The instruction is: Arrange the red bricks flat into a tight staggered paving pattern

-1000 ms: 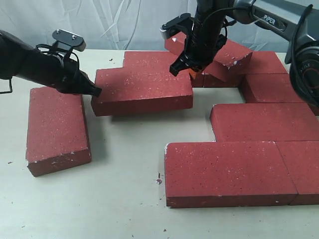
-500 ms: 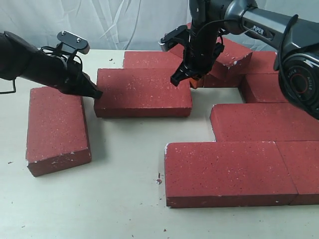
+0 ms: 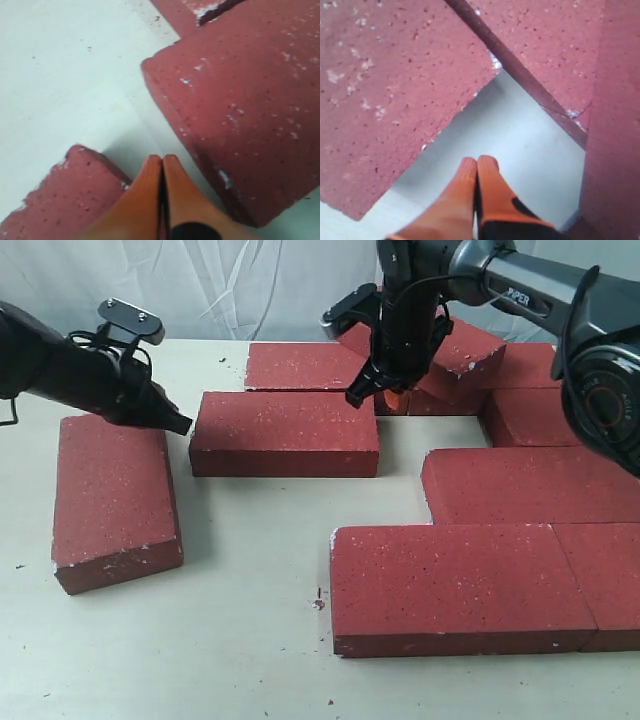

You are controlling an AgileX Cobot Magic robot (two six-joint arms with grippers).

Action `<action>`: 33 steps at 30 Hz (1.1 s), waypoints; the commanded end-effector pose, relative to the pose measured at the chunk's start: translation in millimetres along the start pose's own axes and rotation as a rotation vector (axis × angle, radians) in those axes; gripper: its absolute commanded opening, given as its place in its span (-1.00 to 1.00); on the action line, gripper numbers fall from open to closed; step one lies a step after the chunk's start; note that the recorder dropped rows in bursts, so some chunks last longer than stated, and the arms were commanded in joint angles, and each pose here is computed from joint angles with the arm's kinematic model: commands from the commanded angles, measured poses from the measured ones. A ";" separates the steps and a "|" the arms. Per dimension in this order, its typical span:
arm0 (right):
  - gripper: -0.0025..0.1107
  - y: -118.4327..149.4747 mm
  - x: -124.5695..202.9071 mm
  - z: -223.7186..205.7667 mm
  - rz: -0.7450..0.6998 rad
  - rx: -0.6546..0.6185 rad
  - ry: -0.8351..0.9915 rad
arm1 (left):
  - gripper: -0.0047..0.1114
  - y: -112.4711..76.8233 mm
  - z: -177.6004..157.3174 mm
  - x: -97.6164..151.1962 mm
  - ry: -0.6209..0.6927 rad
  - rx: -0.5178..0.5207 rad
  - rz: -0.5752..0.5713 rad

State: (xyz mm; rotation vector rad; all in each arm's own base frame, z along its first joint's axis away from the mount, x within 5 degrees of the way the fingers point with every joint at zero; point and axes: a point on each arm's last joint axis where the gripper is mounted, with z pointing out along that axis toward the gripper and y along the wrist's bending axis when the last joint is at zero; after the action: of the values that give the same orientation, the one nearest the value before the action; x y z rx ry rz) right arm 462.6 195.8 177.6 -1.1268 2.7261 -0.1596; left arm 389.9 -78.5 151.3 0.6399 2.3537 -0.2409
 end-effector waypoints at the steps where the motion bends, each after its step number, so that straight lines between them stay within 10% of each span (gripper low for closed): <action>1: -0.97 -7.0 0.4 -54.5 0.050 0.037 -0.109 | -0.92 10.3 -3.5 -0.1 -0.014 -0.005 -0.067; 7: -0.97 6.5 12.9 -96.9 0.076 -0.082 -0.192 | -0.92 1.4 -4.4 -3.3 -0.015 0.092 -0.105; 16: -0.97 80.6 47.8 -73.1 -0.216 -0.669 -0.293 | -0.92 1.7 6.5 4.0 0.021 0.108 -0.091; 33: -0.97 80.3 50.3 17.6 -0.176 -0.490 -0.270 | -0.92 -5.9 34.9 -3.9 0.024 0.110 -0.058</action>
State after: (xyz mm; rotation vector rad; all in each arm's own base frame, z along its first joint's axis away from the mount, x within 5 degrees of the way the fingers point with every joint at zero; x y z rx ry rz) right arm 372.3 217.5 146.4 -1.3973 2.4964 0.6635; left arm 407.6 -89.8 128.1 0.6138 2.4040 -0.3900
